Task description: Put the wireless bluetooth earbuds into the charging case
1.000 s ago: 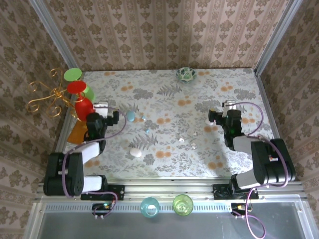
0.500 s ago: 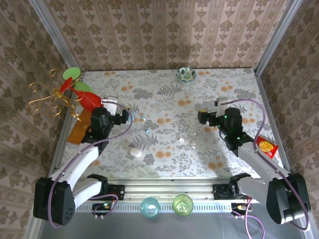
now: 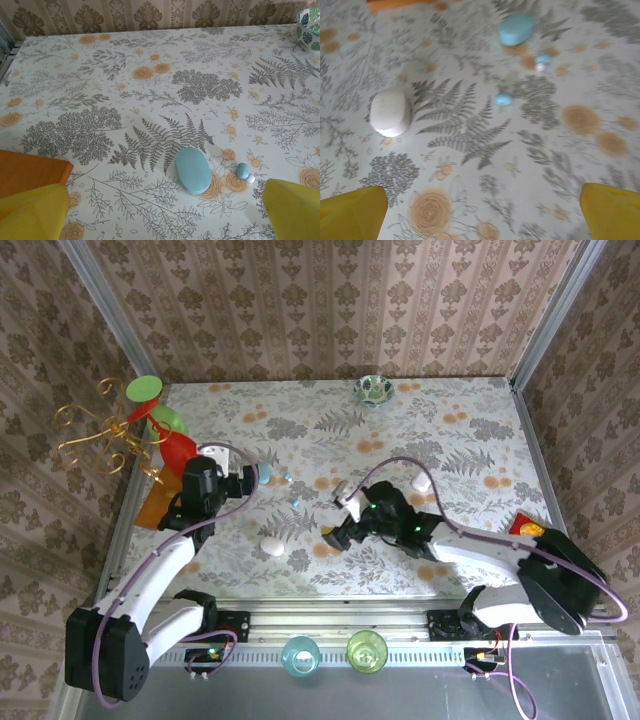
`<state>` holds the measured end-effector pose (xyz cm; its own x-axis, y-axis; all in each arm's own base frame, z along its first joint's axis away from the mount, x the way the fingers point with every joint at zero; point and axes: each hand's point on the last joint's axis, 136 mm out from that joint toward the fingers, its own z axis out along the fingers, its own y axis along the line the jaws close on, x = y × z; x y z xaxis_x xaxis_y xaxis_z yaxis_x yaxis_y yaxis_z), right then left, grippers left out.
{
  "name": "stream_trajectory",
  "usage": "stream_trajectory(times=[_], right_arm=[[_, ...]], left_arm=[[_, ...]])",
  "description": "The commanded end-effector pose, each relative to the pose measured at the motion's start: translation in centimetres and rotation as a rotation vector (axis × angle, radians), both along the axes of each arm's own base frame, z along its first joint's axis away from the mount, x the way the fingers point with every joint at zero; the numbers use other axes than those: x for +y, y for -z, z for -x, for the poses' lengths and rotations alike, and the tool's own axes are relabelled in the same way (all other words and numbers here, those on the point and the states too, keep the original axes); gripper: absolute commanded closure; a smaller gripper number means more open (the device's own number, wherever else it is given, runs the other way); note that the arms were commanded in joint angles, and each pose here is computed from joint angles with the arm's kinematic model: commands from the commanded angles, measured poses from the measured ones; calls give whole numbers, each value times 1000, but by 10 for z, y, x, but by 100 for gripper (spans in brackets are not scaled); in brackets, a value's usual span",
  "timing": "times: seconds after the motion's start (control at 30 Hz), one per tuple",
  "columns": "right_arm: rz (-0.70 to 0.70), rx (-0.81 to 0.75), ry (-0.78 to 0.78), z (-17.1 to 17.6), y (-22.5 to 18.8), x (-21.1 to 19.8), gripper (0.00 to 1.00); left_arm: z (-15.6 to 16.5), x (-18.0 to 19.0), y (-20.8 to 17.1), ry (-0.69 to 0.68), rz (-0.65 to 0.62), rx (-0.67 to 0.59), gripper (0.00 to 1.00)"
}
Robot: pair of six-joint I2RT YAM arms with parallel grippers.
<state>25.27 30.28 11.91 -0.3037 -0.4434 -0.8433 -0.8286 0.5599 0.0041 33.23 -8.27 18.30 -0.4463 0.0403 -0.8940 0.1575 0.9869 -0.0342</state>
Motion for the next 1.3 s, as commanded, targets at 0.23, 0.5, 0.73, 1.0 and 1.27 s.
stream_trajectory(times=[0.23, 0.5, 0.73, 1.0, 1.27], right_arm=[[37, -78, -198, 16, 19, 108, 0], [70, -61, -217, 8, 56, 142, 0], [131, -60, -245, 4, 76, 152, 0], [163, -43, -178, -9, 87, 155, 5], [146, -18, -3, -38, 91, 132, 9]], left_arm=[[0, -4, 2, -7, 38, 29, 0], [1, -4, 8, -4, 32, 46, 0], [1, -3, 19, -11, 30, 70, 0], [0, -8, 39, -13, 45, 110, 0], [0, -16, 56, -8, 55, 138, 0]])
